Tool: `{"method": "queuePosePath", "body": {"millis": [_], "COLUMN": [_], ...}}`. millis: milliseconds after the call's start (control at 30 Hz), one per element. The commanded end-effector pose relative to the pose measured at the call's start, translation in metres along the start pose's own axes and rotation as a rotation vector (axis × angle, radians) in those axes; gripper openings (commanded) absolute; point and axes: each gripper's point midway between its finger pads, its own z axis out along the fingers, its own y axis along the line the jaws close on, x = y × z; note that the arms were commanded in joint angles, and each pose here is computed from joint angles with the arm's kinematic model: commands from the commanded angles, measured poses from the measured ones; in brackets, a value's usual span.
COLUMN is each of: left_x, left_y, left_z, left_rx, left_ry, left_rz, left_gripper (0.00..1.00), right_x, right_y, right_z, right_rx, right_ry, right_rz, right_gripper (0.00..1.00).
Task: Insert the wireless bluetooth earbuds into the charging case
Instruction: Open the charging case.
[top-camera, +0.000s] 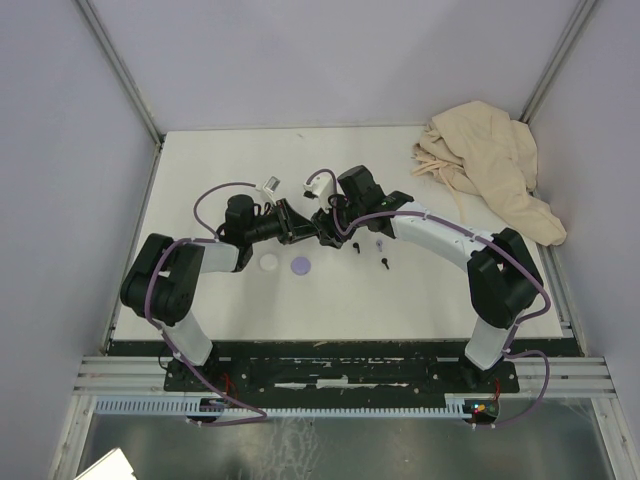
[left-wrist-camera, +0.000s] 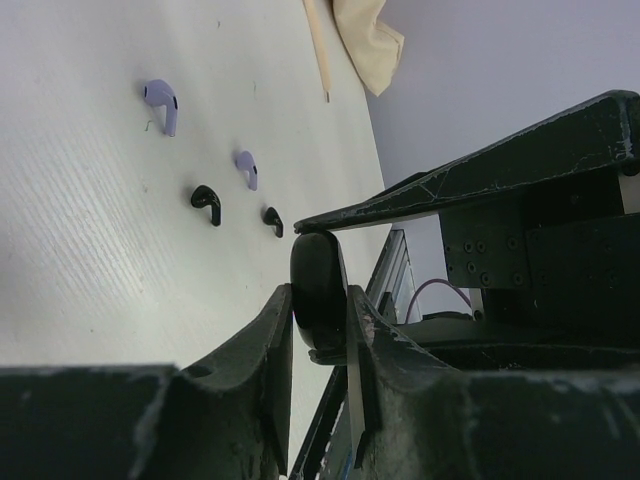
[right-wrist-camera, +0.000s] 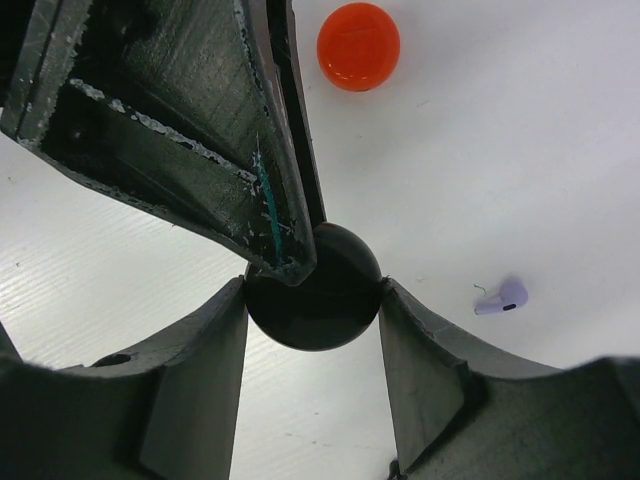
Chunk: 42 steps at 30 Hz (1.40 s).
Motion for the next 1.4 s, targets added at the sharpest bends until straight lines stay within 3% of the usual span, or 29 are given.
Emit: {"method": "queuePosePath", "body": {"millis": [0, 167, 233, 400, 600, 1000, 1367], "left_x": [-0.003, -0.002, -0.003, -0.006, -0.018, -0.037, -0.036], "left_y": [-0.014, -0.016, -0.017, -0.016, -0.015, -0.022, -0.028], "left_z": [0.007, 0.008, 0.008, 0.008, 0.009, 0.008, 0.009], "left_rx": [0.057, 0.063, 0.065, 0.052, 0.051, 0.077, 0.108], "left_ry": [0.021, 0.024, 0.021, -0.002, -0.053, -0.143, -0.161], "left_rz": [0.083, 0.089, 0.091, 0.087, 0.049, -0.007, -0.05], "left_gripper": [0.23, 0.05, 0.03, 0.03, 0.03, 0.03, 0.03], "right_x": [-0.027, -0.027, -0.027, -0.028, -0.038, -0.035, -0.021], "right_y": [0.0, -0.001, -0.002, -0.005, -0.016, -0.05, -0.05], "right_z": [-0.001, 0.0, 0.0, -0.002, -0.024, -0.084, -0.066], "right_rx": [-0.011, -0.011, -0.006, 0.022, 0.093, 0.363, 0.358], "right_ry": [-0.07, -0.071, -0.07, -0.078, -0.158, -0.258, -0.24], "right_rz": [-0.036, -0.033, -0.027, -0.012, 0.039, 0.237, 0.334], "right_gripper": [0.29, 0.3, 0.32, 0.61, 0.76, 0.79, 0.78]}}
